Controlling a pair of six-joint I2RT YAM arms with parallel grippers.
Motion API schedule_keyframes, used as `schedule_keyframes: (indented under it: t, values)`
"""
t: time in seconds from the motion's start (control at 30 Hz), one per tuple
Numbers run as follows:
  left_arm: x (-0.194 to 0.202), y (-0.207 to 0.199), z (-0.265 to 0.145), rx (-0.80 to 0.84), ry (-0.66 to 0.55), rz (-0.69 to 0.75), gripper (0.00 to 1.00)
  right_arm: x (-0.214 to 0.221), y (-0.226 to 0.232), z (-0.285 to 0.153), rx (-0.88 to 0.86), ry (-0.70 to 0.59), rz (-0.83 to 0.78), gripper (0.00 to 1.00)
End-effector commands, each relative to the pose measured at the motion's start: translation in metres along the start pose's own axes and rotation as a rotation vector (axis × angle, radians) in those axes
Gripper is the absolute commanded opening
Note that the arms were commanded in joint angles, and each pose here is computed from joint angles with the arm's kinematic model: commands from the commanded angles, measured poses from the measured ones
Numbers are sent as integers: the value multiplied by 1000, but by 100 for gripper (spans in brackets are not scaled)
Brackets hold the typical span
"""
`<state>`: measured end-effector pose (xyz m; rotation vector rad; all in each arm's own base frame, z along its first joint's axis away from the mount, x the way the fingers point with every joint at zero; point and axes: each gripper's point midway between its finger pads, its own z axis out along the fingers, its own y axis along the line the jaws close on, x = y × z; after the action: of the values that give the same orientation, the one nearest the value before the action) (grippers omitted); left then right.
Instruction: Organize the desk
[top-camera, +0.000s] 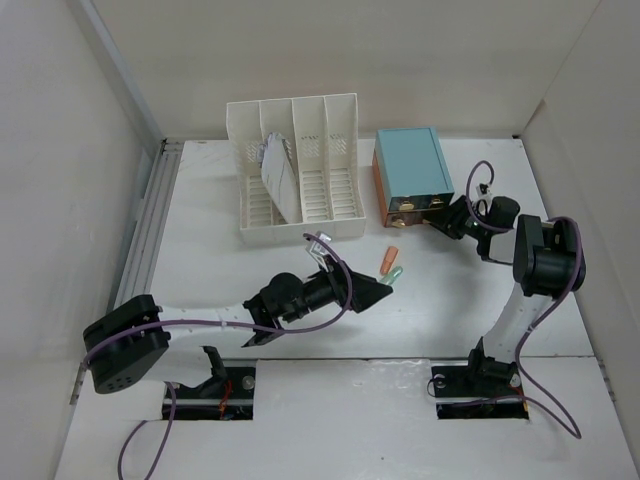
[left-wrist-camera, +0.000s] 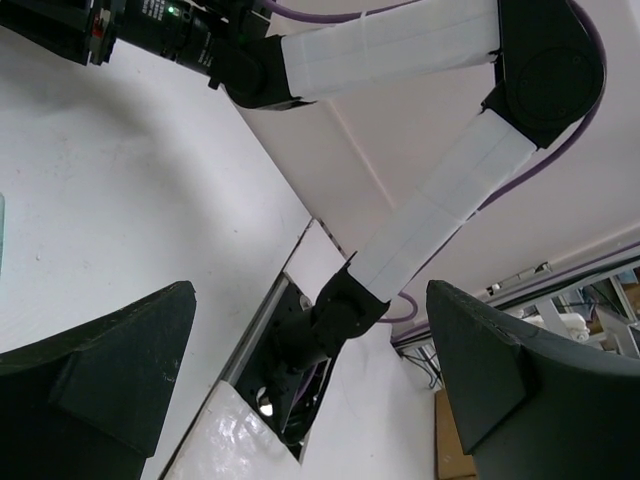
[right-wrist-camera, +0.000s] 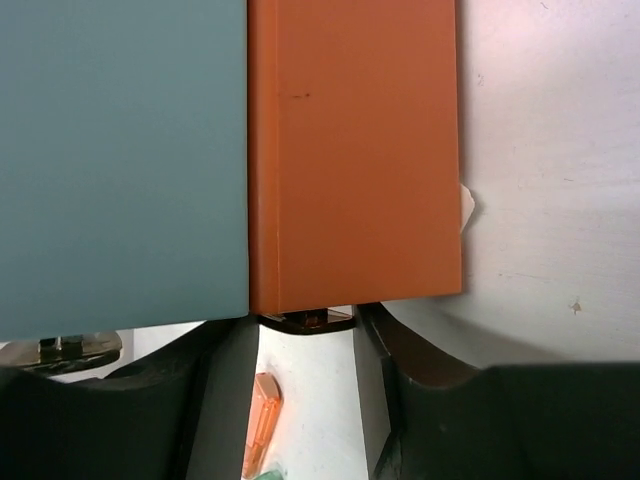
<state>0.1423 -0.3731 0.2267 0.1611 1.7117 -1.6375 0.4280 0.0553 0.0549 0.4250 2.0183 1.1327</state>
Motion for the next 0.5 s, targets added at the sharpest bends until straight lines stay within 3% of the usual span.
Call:
schedule_keyframes:
  t: [0.0, 0.47]
  values:
    - [-13, -16, -3, 50, -54, -3, 100, -14, 16, -6, -50, -52, -122, 15]
    - [-19, -29, -18, 82, -79, 12, 100, 72, 6, -78, 80, 205, -167, 15]
